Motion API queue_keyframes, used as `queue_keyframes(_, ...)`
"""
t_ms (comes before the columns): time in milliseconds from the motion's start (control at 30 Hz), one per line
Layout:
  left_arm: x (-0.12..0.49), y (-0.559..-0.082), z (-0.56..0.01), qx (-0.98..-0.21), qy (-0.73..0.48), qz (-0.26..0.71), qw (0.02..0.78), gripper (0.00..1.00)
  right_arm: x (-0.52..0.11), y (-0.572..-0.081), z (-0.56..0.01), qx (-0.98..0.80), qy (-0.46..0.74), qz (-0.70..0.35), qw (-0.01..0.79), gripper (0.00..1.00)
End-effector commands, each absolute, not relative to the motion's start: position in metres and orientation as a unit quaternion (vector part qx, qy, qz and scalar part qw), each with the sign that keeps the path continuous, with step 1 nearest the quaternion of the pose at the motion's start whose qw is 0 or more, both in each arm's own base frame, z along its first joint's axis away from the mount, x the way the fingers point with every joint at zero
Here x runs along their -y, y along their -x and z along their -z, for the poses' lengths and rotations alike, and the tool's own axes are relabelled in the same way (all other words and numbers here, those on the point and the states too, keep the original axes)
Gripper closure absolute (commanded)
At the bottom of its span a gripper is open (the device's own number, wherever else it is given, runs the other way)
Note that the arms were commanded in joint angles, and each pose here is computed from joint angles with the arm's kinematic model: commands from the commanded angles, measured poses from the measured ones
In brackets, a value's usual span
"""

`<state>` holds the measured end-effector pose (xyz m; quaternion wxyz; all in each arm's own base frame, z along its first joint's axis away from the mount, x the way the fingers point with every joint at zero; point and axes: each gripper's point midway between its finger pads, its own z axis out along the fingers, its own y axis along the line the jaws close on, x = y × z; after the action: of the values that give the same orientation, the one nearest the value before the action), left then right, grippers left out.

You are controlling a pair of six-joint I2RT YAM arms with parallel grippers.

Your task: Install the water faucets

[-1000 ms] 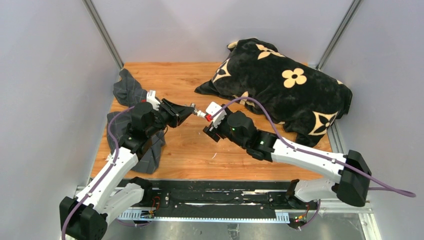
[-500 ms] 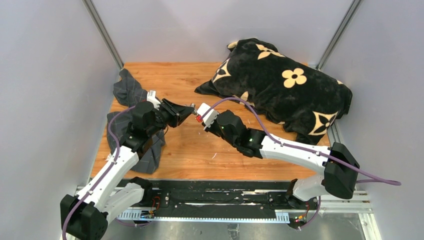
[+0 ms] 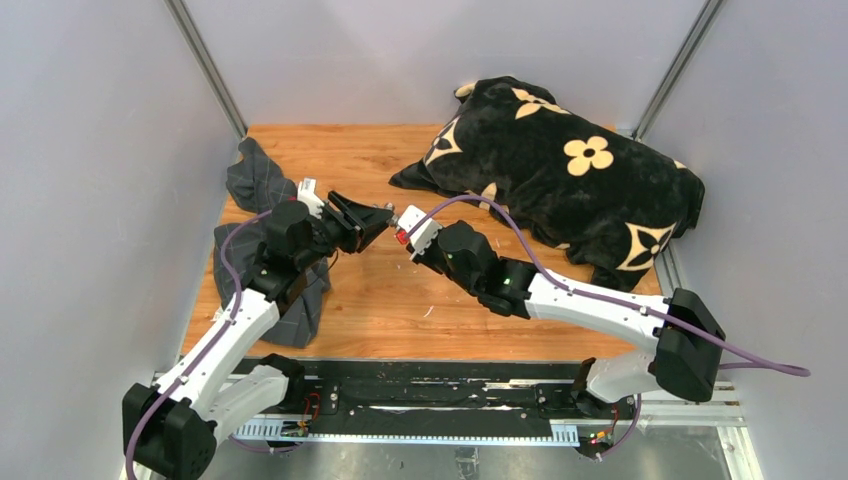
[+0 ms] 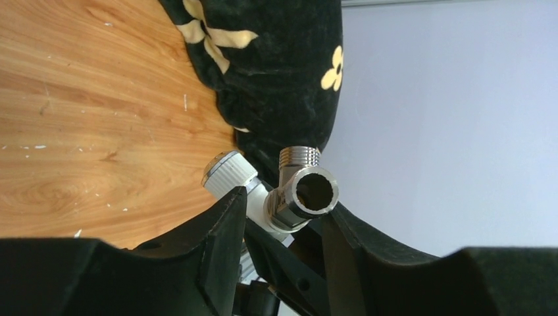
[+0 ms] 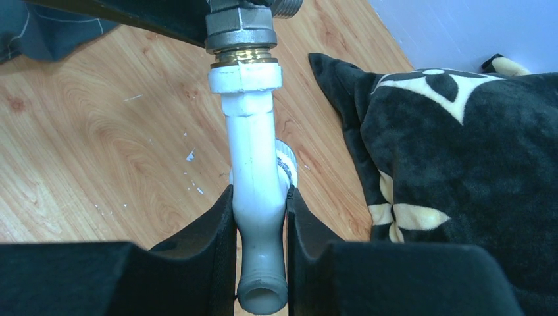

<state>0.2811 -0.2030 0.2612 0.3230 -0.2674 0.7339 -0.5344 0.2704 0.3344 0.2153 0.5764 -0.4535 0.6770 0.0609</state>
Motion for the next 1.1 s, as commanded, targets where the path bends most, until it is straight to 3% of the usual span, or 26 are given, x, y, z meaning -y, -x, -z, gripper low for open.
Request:
queue_keyframes(0, 0.209, -0.281, -0.273, -0.726, 0.243, 0.553, 0.329, 0.49, -0.337, -0.269, -0.251, -0.663, 0.415, -0.089, 0.616, 1.0)
queue_keyframes(800, 0.219, -0.289, -0.281, -0.737, 0.194, 0.551, 0.342, 0.5, -0.344, -0.258, -0.244, -0.653, 0.448, -0.093, 0.604, 1.0)
queue_keyframes(1067, 0.217, -0.289, -0.282, -0.734, 0.2, 0.55, 0.344, 0.99, -0.348, -0.252, -0.239, -0.659, 0.451, -0.108, 0.593, 0.99)
